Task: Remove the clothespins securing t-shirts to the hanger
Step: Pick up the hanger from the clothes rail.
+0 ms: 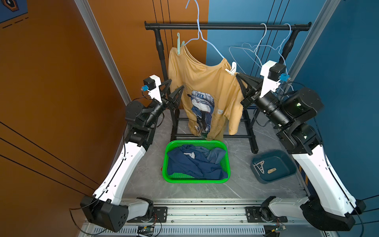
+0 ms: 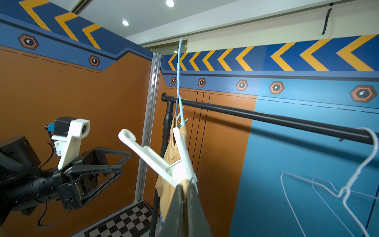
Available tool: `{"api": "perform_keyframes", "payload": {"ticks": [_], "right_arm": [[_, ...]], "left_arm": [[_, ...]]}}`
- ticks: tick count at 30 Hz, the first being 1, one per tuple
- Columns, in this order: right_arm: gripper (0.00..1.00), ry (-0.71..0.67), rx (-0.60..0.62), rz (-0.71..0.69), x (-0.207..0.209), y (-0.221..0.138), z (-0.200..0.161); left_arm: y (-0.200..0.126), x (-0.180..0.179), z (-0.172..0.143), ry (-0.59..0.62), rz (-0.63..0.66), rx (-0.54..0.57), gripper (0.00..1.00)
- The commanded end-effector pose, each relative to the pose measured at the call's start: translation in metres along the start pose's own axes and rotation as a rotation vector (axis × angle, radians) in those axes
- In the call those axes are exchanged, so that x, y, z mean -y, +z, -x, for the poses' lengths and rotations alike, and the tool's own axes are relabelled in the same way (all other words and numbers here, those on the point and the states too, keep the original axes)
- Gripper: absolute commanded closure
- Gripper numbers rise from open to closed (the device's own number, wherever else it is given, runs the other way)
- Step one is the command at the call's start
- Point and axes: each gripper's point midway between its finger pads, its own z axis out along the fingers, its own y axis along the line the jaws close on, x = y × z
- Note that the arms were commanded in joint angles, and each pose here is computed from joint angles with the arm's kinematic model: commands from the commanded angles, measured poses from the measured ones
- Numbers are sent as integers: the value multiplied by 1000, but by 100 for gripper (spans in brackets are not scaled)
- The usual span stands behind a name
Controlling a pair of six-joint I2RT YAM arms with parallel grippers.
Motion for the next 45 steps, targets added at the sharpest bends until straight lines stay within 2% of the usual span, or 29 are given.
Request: {"api": "perform_keyframes", "payload": {"ticks": [1, 13, 17, 19, 24, 33, 40, 41, 45], "right_arm": [[100, 38, 150, 57, -5, -25, 62], [100, 115, 249, 156, -14, -33, 105], [100, 137, 272, 168, -16, -37, 117], [100, 149, 262, 174, -17, -39, 115], [100, 216, 241, 170, -19, -50, 88], [100, 322, 175, 193, -29, -71, 40], [100, 383, 141, 214, -33, -85, 2], [100, 405, 139, 223, -33, -86, -4], [100, 475, 159, 263, -34, -89, -21]], "left_arm": [[-18, 11, -7, -2, -4, -38, 28], [-94, 20, -60, 13, 105, -213, 28], [-109, 23, -62, 70, 118, -281, 27], [-112, 27, -53, 97, 110, -291, 27], [-128, 33, -55, 108, 105, -319, 26], [-140, 47, -32, 89, 85, -266, 26], [-152, 49, -27, 79, 105, -246, 26], [-154, 48, -38, 69, 110, -266, 26], [-157, 49, -40, 62, 110, -269, 26]]}}
